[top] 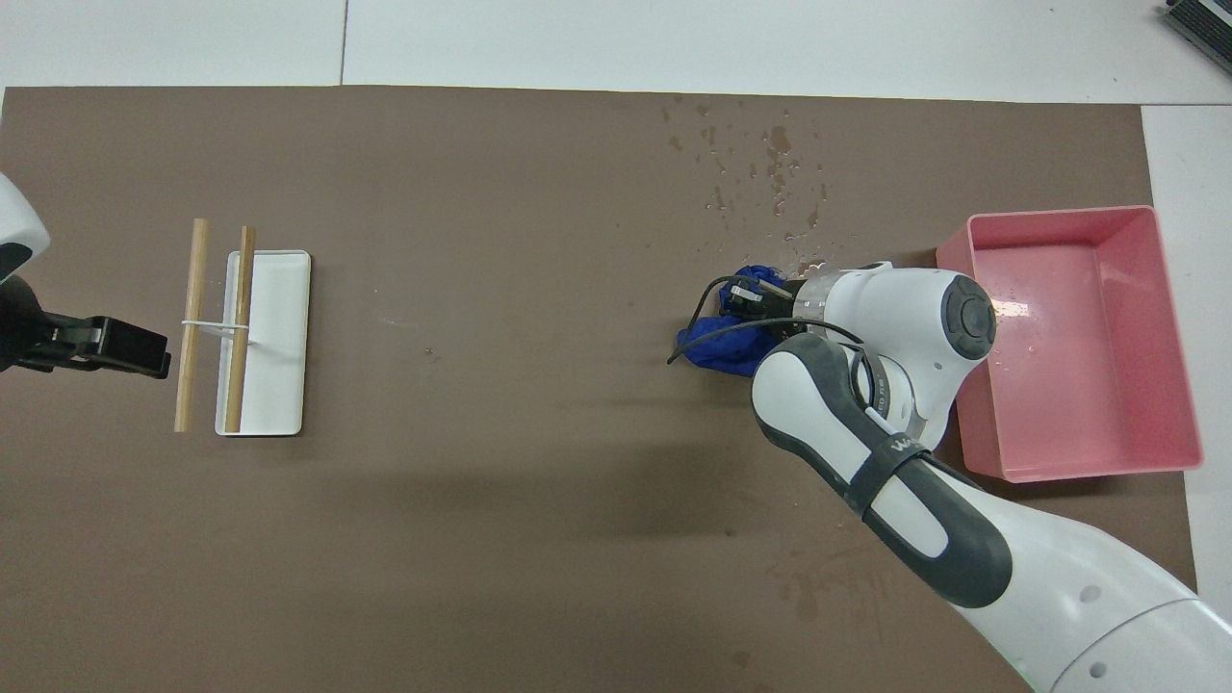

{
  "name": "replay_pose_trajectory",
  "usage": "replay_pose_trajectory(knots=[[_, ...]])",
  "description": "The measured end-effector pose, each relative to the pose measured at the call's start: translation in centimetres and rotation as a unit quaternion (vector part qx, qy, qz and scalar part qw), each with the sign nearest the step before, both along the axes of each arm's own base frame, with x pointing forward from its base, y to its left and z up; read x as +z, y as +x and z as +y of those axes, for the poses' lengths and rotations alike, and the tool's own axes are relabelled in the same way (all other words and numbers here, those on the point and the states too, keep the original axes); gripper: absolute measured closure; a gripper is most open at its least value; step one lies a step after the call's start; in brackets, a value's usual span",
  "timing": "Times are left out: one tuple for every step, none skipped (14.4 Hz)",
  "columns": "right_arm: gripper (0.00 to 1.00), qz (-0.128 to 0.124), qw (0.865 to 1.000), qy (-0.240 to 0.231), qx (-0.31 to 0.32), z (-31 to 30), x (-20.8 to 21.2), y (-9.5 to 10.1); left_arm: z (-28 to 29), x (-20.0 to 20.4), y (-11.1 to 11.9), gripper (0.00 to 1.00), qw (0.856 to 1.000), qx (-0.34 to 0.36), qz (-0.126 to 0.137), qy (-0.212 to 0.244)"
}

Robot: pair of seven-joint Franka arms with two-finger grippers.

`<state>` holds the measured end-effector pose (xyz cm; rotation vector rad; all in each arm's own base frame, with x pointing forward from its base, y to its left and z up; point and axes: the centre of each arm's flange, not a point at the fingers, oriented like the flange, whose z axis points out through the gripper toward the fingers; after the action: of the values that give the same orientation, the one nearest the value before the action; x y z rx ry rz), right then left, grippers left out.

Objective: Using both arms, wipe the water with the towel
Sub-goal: 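Wipe the towel back and forth over the water with the right gripper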

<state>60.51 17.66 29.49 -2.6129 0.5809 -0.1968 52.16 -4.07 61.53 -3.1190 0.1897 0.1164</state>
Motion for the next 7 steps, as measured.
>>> replay_pose_trajectory(knots=[[0.86, -0.013, 1.000, -0.014, 0.025, -1.0, -0.2, 0.3, 0.0, 0.0, 0.0, 0.00, 1.000, 0.000, 0.000, 0.000], [0.86, -0.025, 0.998, -0.032, 0.053, -2.4, -0.5, 0.7, 0.0, 0.0, 0.0, 0.00, 1.000, 0.000, 0.000, 0.000], [0.86, -0.038, 0.995, -0.053, 0.082, -3.7, -0.7, 1.1, 0.0, 0.0, 0.0, 0.00, 1.000, 0.000, 0.000, 0.000], [0.86, -0.052, 0.989, -0.077, 0.116, -4.8, -0.6, 1.5, 0.0, 0.0, 0.0, 0.00, 1.000, 0.000, 0.000, 0.000], [0.86, -0.065, 0.981, -0.103, 0.150, -5.7, -0.4, 1.9, 0.0, 0.0, 0.0, 0.00, 1.000, 0.000, 0.000, 0.000], [0.86, -0.076, 0.971, -0.132, 0.186, -6.3, -0.2, 2.2, 0.0, 0.0, 0.0, 0.00, 1.000, 0.000, 0.000, 0.000], [0.86, -0.085, 0.959, -0.161, 0.218, -6.8, -0.1, 2.4, 0.0, 0.0, 0.0, 0.00, 1.000, 0.000, 0.000, 0.000]])
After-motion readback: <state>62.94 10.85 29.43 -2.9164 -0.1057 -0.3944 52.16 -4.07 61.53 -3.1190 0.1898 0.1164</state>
